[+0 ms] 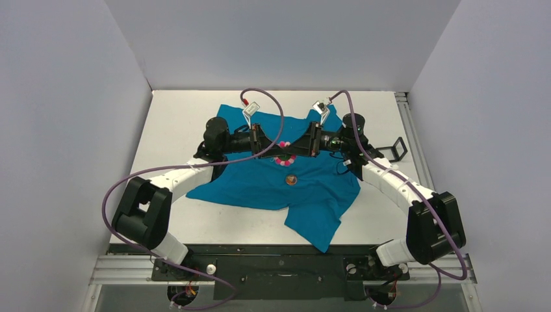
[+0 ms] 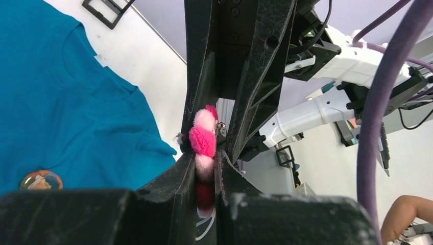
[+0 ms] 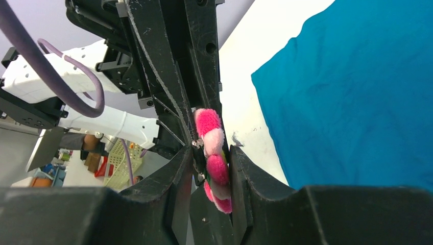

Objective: Remove the brooch from the garment
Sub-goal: Close the brooch.

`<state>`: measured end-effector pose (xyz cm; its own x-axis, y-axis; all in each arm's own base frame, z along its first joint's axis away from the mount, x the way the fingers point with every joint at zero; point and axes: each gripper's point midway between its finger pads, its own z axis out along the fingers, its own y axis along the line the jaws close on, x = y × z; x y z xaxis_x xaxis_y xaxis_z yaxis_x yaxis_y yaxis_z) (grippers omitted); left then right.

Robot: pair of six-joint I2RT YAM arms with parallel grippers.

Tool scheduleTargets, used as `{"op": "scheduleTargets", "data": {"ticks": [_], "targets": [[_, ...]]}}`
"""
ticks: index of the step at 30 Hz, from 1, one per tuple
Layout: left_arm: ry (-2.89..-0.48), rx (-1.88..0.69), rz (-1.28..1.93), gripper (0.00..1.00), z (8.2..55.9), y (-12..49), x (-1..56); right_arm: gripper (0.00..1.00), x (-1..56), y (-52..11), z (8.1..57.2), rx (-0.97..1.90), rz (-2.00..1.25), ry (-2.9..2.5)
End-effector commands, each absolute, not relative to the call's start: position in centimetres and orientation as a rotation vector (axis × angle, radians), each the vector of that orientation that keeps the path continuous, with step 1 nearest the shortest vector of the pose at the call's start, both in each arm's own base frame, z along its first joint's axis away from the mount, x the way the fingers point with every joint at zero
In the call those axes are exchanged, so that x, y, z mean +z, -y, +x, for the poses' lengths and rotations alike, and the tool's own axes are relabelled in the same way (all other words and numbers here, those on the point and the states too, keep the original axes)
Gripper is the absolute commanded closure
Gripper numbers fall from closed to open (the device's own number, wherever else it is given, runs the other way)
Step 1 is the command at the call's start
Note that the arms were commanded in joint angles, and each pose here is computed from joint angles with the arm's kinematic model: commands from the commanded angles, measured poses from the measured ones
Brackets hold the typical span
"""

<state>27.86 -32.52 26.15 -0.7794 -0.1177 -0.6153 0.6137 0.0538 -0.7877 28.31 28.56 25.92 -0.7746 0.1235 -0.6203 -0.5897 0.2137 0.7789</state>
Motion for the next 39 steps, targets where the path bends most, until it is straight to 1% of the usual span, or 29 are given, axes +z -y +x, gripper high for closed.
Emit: {"op": "scheduleTargets", "data": {"ticks": [1, 8, 15, 21, 25, 28, 32, 39], "targets": [[-1.674, -1.712, 0.647, 1.00, 27.0, 32.8, 29.2, 0.81, 26.4, -28.6, 29.8, 1.544, -0.455, -1.905], [-1.665, -1.672, 0.668, 1.00, 27.0, 32.8, 29.2, 0.82, 25.2, -28.3, 30.2, 1.510, -0.445, -1.967], [-1.645, -1.621, 0.693, 1.00, 27.2, 32.6, 29.4, 0.87, 24.6, -27.9, 31.0, 1.496, -0.409, -2.005], [-1.606, -1.559, 0.740, 1.00, 27.2, 32.4, 29.7, 0.91, 24.4, -27.7, 31.3, 1.540, -0.351, -2.018], [-1.595, -1.535, 0.755, 1.00, 27.2, 32.2, 29.7, 0.93, 24.4, -27.9, 31.1, 1.565, -0.373, -2.015], [-1.577, -1.516, 0.766, 1.00, 27.2, 32.1, 30.0, 0.97, 24.4, -28.0, 31.0, 1.568, -0.380, -2.014], [-1.556, -1.489, 0.771, 1.00, 27.3, 32.0, 30.3, 1.00, 24.2, -27.7, 31.3, 1.558, -0.360, -2.020], [-1.546, -1.504, 0.696, 1.00, 27.5, 31.8, 30.8, 1.00, 23.8, -26.7, 32.6, 1.485, -0.296, -2.011]]}}
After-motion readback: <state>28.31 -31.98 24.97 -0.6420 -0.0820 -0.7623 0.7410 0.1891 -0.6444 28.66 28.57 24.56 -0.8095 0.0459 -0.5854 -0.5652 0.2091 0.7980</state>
